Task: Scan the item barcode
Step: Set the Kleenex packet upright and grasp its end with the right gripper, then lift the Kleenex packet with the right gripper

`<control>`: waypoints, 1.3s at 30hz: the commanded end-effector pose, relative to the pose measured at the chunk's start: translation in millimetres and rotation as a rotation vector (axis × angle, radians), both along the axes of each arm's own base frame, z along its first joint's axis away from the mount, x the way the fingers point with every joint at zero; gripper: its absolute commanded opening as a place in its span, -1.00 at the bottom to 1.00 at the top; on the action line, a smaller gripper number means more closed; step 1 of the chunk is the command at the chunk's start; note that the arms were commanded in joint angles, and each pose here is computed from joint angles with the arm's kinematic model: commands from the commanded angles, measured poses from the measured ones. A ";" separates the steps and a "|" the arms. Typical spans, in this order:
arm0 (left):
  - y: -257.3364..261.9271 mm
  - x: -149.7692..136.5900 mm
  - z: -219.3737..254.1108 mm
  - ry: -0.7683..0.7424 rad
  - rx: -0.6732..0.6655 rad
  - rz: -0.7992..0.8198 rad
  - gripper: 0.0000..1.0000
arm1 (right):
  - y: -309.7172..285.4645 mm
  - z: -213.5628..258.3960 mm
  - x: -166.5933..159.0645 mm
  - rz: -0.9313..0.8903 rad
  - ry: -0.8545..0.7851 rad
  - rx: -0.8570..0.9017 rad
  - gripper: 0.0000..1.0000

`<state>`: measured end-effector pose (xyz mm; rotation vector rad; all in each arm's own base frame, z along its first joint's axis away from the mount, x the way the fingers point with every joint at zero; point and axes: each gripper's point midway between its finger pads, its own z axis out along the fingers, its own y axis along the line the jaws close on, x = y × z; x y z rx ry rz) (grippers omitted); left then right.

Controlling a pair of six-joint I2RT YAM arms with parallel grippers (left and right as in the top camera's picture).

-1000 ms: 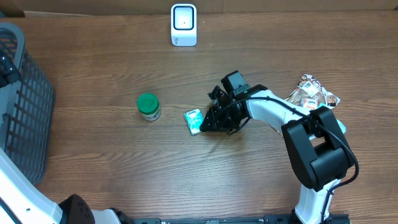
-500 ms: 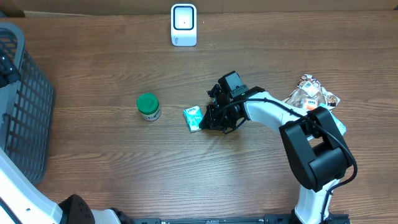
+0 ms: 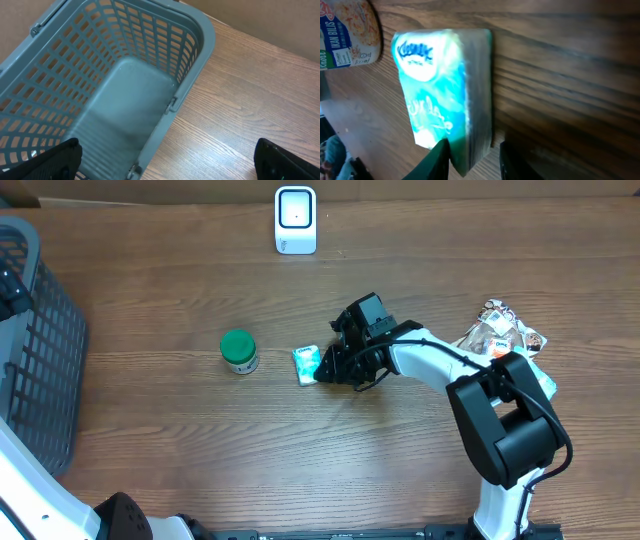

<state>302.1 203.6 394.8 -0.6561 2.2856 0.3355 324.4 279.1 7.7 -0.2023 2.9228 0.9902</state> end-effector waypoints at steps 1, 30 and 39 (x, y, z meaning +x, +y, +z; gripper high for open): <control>-1.4 -0.1 2.3 -0.011 -0.002 0.000 0.99 | 2.3 -9.8 -2.3 0.007 -0.012 -0.031 -0.38; -1.4 -0.1 2.3 -0.011 -0.002 0.000 0.99 | 9.7 39.8 -1.0 -0.025 0.026 0.126 -0.92; -1.4 -0.1 2.3 -0.011 -0.002 0.000 0.99 | -3.2 183.5 -21.2 0.194 -0.073 0.622 -0.92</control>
